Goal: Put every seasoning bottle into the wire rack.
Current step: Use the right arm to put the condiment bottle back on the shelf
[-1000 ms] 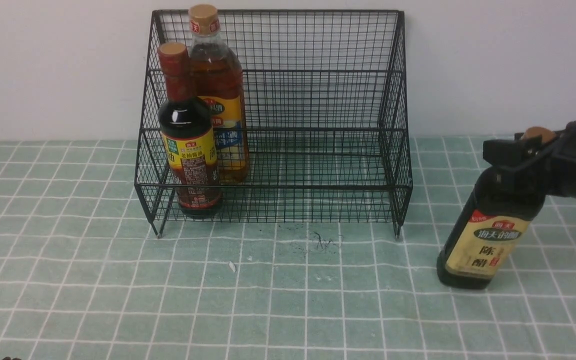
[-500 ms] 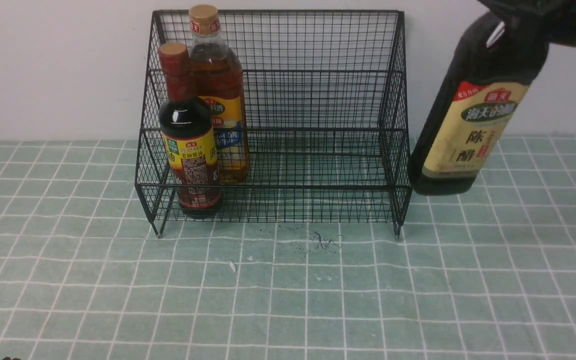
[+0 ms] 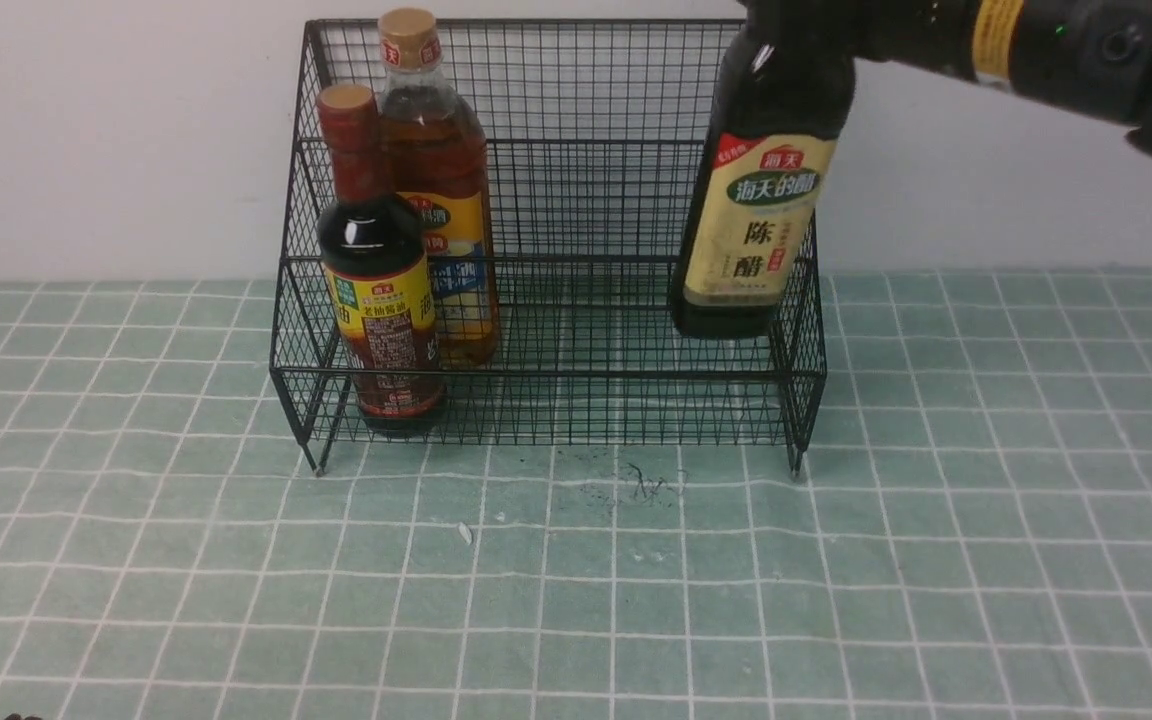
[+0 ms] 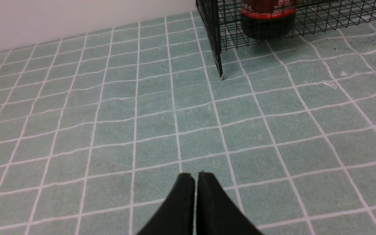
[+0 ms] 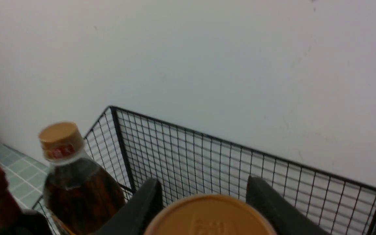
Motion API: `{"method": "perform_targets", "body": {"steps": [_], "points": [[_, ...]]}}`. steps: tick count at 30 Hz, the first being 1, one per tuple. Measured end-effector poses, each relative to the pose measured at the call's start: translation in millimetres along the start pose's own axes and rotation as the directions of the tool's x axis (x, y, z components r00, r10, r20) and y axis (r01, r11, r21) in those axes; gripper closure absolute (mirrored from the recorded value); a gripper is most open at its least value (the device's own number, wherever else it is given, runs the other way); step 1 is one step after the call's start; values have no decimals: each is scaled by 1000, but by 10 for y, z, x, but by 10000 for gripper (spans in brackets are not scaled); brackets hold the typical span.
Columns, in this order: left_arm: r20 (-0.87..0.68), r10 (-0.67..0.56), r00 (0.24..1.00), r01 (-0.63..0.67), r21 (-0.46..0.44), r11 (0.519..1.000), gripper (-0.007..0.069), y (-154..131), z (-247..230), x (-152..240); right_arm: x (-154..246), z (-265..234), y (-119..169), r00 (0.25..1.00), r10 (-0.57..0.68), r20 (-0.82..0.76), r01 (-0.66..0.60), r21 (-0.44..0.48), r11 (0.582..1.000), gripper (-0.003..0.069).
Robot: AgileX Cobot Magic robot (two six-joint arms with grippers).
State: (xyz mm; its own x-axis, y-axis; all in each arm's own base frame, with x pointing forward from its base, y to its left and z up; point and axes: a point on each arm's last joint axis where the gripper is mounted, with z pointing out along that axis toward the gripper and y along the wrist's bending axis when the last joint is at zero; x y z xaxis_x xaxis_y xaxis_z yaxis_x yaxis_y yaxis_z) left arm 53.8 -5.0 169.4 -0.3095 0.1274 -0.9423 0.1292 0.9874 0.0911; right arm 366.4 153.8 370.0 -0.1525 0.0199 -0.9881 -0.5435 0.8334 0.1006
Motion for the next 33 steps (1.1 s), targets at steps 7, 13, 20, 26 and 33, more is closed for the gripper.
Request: {"method": "perform_targets", "body": {"steps": [7, 13, 20, 26, 33], "points": [[0, 0, 1000, 0, 0, 1000, 631, 0, 0, 0, 322, 233, 15, 995, -39, -95, 37, -22, 999, 347], [0, 0, 1000, 0, 0, 1000, 631, 0, 0, 0, 547, 361, 68, 984, -59, -170, 48, -71, 996, 347], [0, 0, 1000, 0, 0, 1000, 631, 0, 0, 0, 588, 389, 59, 978, -22, -205, 10, -64, 998, 347], [0, 0, 1000, 0, 0, 1000, 631, 0, 0, 0, 588, 389, 52, 977, -9, -214, -2, -53, 999, 344], [0, 0, 1000, 0, 0, 1000, 631, 0, 0, 0, 549, 364, 66, 977, 45, -209, -56, -48, 997, 221]]}}
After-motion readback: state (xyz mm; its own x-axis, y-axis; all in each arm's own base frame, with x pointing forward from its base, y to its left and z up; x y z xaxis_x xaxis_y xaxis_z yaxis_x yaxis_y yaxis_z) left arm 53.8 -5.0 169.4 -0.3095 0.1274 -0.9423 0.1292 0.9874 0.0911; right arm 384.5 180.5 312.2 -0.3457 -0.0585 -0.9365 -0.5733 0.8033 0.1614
